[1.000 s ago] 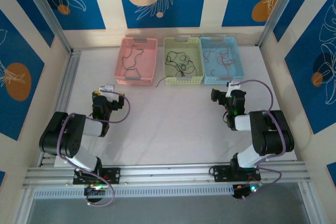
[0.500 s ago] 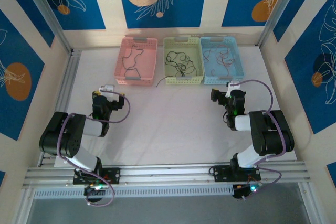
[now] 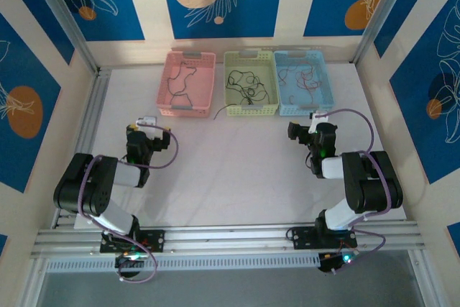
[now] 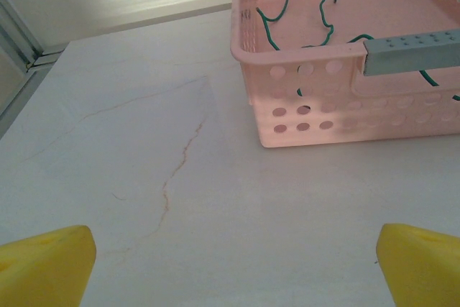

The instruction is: Untangle the cables

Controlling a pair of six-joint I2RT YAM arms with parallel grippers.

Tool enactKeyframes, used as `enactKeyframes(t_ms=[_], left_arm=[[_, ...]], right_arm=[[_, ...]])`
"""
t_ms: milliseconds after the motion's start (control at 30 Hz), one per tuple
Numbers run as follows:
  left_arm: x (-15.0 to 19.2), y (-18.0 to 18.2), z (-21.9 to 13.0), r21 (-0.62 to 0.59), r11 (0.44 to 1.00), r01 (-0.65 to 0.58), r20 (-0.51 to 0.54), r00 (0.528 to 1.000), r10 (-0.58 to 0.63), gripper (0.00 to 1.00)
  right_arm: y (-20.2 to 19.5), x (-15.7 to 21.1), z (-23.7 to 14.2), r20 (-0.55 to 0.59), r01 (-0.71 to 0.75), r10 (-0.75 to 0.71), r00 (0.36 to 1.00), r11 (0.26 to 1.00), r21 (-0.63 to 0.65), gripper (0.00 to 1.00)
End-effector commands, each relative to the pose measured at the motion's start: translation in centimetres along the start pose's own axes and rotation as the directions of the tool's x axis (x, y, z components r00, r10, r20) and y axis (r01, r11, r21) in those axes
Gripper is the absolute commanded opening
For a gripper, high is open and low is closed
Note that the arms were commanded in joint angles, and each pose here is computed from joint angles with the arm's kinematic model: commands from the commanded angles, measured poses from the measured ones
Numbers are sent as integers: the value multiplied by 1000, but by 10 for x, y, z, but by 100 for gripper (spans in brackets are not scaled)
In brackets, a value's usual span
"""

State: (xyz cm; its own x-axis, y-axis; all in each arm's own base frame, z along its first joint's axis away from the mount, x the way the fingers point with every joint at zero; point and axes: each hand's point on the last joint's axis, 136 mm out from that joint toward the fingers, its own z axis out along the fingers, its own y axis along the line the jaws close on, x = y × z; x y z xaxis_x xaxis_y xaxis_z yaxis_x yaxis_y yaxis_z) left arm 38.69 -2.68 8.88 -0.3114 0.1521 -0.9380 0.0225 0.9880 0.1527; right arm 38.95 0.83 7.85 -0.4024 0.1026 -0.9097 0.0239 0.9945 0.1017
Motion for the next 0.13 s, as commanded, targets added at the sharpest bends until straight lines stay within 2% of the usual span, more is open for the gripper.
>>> enactKeyframes(t_ms=[0,100], left_arm=[[-6,3,3,0,1000,14,12,1000,-14,100],[-6,3,3,-1,1000,14,12,1000,-14,100]], right_arm=[[9,-15,1,35,11,-10,999,999,-52,99],[9,-16,0,40,12,-10,999,999,-52,99]])
